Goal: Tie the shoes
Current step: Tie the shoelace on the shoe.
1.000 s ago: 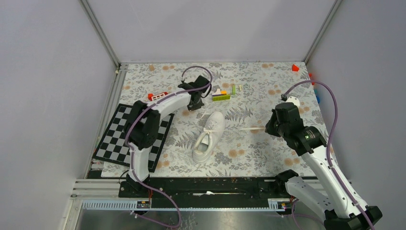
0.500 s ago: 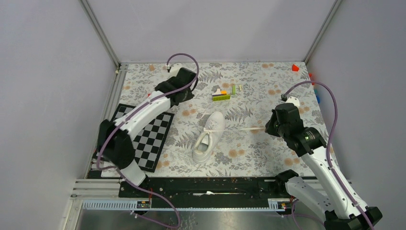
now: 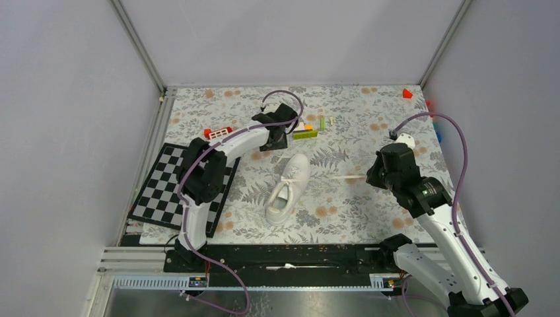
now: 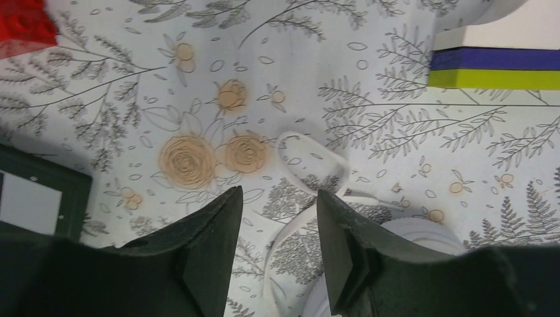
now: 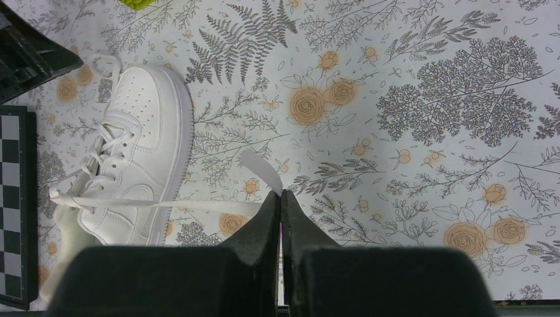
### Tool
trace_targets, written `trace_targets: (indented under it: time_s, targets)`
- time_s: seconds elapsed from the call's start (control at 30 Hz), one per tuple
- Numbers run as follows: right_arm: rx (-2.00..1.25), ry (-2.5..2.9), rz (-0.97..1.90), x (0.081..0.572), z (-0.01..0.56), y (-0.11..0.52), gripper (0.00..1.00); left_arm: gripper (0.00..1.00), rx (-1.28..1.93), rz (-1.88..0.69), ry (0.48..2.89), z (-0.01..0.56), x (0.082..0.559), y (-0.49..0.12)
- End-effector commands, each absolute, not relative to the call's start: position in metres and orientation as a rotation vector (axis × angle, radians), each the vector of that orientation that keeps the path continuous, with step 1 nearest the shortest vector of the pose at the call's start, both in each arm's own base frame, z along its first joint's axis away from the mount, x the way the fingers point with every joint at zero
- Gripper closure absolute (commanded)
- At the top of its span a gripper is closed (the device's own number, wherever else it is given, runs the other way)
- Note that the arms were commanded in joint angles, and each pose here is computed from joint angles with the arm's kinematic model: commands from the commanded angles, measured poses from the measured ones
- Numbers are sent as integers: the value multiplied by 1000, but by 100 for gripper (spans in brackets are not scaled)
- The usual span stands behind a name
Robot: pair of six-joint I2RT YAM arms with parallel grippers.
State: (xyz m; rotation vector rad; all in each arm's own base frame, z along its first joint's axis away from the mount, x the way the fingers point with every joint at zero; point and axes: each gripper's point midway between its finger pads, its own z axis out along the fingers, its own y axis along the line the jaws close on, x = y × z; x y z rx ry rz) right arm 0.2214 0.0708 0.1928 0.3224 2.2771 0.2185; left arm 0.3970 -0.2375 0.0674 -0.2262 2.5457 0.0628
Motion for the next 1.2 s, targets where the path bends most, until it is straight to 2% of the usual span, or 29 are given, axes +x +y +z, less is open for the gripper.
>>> trace_targets:
  time_s: [0.0, 0.23, 0.6, 0.67, 0.7, 0.77, 0.8, 0.93, 1.07, 1.17]
  targets:
    - [334, 2262, 210, 224, 196, 69, 100, 48, -197, 16, 2514, 77, 411, -257]
    - [333, 2263, 203, 224, 196, 68, 100, 54, -215, 132, 2539, 54, 415, -249]
    - [333, 2264, 199, 224, 196, 67, 100, 56, -257, 176, 2630, 12, 406, -239]
    - [334, 2265, 199, 225, 196, 68, 100, 62, -281, 153, 2660, 4, 405, -238]
    - [333, 2266, 199, 225, 196, 68, 100, 69, -292, 144, 2676, -1, 403, -236]
    - [332, 2263, 201, 225, 197, 68, 100, 89, -309, 138, 2676, 0, 401, -231]
    - [333, 2262, 198, 225, 197, 67, 100, 100, -311, 139, 2662, 5, 402, -229]
    - [332, 2265, 196, 225, 196, 67, 100, 100, -320, 134, 2550, 50, 405, -217]
    - [336, 2254, 191, 226, 198, 66, 100, 100, -332, 9, 2369, 129, 399, -203]
    - [338, 2243, 192, 226, 201, 65, 100, 100, -313, -39, 2299, 162, 388, -192]
